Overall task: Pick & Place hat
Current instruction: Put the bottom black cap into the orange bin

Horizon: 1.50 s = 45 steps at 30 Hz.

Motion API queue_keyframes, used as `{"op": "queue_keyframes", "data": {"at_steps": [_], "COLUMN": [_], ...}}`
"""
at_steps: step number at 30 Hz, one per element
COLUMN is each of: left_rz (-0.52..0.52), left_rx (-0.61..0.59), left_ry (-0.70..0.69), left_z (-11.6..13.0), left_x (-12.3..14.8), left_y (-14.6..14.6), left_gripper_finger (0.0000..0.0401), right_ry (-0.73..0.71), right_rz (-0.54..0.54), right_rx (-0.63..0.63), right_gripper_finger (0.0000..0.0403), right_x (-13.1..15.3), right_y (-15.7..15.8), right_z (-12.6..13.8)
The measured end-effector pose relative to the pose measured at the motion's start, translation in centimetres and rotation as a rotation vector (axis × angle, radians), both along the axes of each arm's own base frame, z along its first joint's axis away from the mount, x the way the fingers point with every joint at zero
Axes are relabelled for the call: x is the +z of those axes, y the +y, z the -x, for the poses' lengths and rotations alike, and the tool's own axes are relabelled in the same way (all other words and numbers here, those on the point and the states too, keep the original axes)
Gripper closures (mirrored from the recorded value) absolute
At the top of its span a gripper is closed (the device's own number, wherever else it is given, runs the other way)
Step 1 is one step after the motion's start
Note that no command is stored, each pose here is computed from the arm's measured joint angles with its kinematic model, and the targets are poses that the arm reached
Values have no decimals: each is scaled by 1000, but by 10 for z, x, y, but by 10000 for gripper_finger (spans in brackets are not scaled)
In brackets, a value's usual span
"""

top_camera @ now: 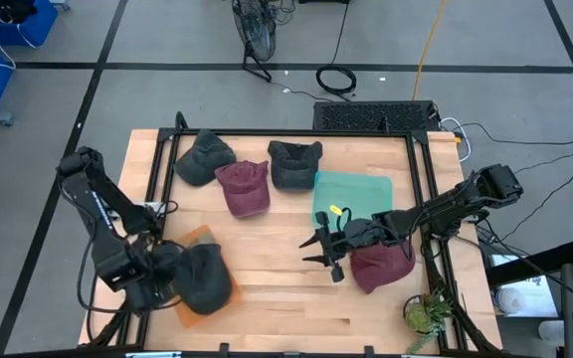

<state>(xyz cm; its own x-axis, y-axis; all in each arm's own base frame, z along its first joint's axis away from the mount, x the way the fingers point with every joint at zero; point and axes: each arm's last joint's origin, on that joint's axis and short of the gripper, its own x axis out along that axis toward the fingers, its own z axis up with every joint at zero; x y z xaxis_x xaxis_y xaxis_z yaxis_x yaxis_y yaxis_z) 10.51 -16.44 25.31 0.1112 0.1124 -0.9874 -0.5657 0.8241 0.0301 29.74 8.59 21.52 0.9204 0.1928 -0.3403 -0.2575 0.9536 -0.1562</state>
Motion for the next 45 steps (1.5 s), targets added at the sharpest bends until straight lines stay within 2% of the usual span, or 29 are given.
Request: {"op": "queue_keyframes", "data": {"at_steps": [2, 5, 16, 23, 29, 35, 39, 42, 45], "left_rz": [-35, -34, 38, 29, 35, 147, 200, 172, 91], "left_rx": [-1, -2, 10, 21, 23, 13, 21, 33, 49], "left_ry": [-44, -46, -10, -31, -19, 49, 17, -32, -100], "left_z": [-2, -5, -5, -5, -5, -6, -7, -7, -7], "left_x": [-2, -10, -55, -62, -62, -49, -30, -15, -1], "left_y": [2, 4, 8, 10, 10, 9, 13, 19, 28], "left_gripper_finger": [270, 270, 270, 270, 270, 270, 270, 270, 270], "right_ry": [1, 4, 39, 39, 43, 43, 40, 40, 41], "right_rz": [0, 1, 5, 6, 9, 16, 16, 16, 16], "right_rx": [0, 0, -2, -2, -2, 0, 0, 0, 0], "right_gripper_finger": [269, 269, 269, 269, 269, 269, 269, 269, 269], "right_x": [0, 0, -4, -4, -4, -4, -4, -4, -4], "right_y": [0, 0, 0, -1, -1, -1, -1, -1, -1], "right_z": [0, 0, 1, 1, 1, 1, 1, 1, 1]}}
